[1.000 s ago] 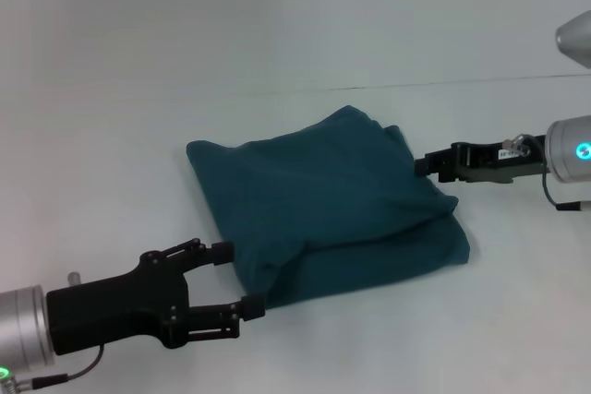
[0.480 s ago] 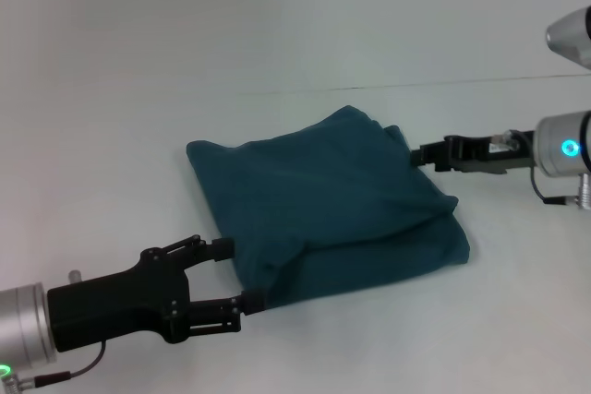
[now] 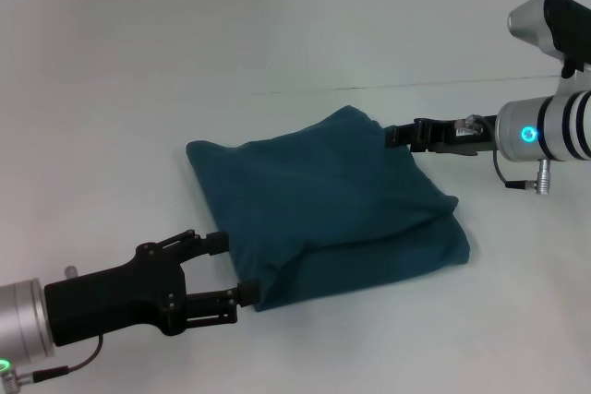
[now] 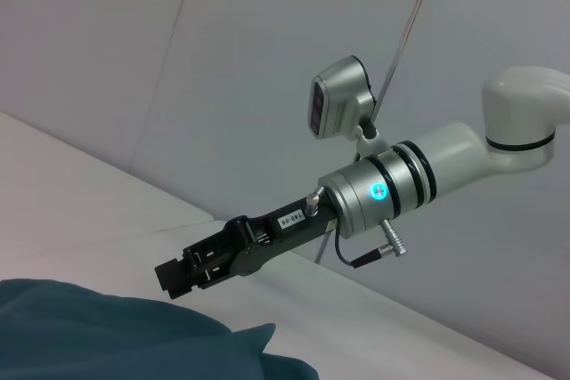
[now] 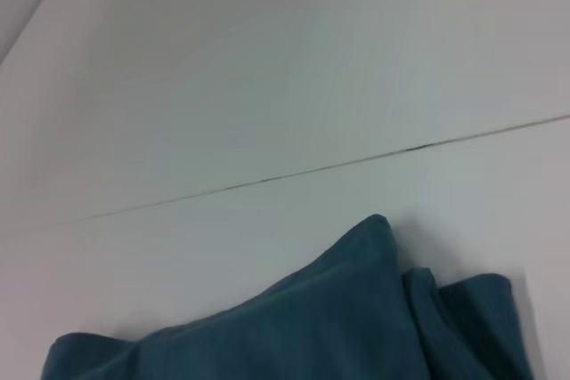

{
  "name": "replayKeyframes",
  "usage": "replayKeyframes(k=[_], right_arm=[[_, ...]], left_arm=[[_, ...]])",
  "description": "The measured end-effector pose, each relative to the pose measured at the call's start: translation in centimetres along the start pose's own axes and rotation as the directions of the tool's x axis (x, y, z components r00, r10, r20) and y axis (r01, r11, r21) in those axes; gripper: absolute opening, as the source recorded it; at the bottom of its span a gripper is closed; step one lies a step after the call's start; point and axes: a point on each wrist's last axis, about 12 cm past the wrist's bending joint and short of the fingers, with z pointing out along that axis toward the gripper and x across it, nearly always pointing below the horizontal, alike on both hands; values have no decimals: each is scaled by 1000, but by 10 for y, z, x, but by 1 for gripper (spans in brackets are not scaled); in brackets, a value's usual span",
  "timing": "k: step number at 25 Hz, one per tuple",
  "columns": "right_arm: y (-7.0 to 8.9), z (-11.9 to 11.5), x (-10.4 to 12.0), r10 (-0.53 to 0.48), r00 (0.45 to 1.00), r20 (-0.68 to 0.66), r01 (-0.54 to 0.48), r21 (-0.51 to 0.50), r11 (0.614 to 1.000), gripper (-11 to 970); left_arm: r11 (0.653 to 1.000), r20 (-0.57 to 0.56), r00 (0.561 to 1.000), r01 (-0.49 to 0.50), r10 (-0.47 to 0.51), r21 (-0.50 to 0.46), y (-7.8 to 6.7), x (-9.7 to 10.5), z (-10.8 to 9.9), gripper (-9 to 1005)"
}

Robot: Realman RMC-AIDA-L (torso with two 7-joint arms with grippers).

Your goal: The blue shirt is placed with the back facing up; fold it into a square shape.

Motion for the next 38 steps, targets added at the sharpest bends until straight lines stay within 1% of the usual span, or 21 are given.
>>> replayKeyframes(k=[16,21,24,32,35,38], right_arm=[[10,15,11,-1,1000,17,1,23,1000,484],[11,16,11,-3,1000,20,2,25,1000,315],[11,17,12,-20,999,25,20,24,1000,87],[16,19,6,-69,994,87,67,23,997,26],[16,16,-1,-74,991,115,73,15,997,3],[19,13,-8,-89,986,138,88,9,996,6]], left_arm=[[1000,-1,1000,-5,5,3,1,-3,1,949],[1000,3,1000,1,-1,-6,2,-2,-1,949],[1000,11,1000,4,-4,-16,2,-2,-2,949],[1000,14,1000,7,-7,-18,2,-1,-3,949],[1000,15,1000,11,-10,-16,2,-1,-3,949],[1000,15,1000,18,-18,-15,2,-1,-3,949]])
